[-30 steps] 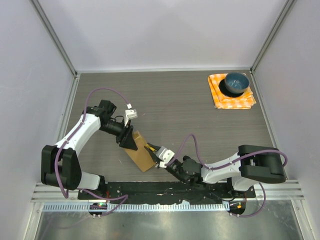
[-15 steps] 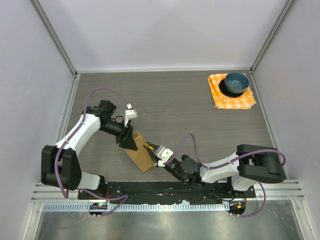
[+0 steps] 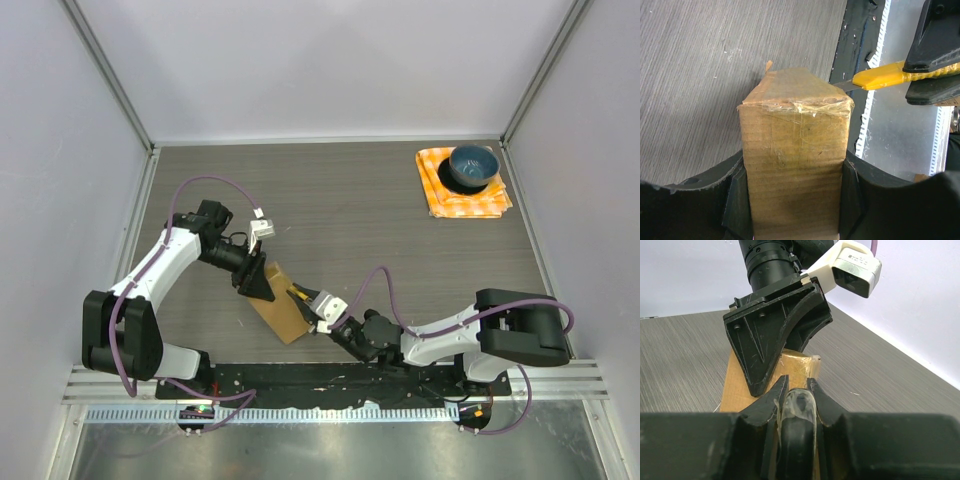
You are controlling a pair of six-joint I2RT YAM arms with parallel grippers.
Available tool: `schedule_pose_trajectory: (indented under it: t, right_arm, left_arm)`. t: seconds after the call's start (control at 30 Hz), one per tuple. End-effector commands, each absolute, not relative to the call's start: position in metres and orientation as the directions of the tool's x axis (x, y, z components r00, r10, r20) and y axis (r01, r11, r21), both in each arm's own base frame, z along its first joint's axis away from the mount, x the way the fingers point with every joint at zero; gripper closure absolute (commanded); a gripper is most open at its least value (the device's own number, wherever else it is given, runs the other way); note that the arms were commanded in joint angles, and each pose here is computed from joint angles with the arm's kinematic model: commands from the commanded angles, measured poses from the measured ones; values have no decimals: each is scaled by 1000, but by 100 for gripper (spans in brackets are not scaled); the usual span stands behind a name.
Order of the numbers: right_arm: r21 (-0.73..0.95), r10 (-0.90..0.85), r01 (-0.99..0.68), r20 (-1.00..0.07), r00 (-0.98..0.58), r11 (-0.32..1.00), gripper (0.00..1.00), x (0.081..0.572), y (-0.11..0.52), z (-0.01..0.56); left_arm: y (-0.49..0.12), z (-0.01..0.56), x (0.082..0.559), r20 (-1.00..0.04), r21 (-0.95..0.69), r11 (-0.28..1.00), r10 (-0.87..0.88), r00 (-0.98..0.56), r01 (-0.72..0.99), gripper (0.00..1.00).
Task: Unpack the express box
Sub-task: Cut the express box at the center of the board.
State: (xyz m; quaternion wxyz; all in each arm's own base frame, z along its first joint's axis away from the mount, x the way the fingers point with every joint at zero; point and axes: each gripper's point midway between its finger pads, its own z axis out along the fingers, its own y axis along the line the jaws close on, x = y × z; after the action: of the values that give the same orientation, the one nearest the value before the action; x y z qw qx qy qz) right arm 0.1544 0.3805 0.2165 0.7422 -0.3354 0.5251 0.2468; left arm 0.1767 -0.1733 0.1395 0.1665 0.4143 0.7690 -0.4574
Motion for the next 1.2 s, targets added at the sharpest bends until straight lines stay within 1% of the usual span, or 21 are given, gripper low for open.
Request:
schedule_pose_trajectory:
  t: [0.0, 0.73, 1.03, 1.17]
  right_arm:
    - [1, 381, -709, -844, 378, 705, 99, 152, 351, 310]
    - [7, 352, -704, -870, 345, 710, 99, 160, 364, 289]
    - [-28, 284, -680, -896, 343, 733, 99, 166, 365, 267]
    - [-69, 219, -676, -918, 331, 734, 99, 167, 363, 251]
  left_arm:
    - [-164, 129, 177, -633, -505, 253, 540, -554, 825, 74]
    - [-165, 134, 176, -645, -498, 246, 536, -545, 832, 74]
    - [-165, 136, 176, -650, -494, 245, 534, -542, 834, 74]
    - [-165, 135, 176, -647, -495, 247, 535, -543, 833, 74]
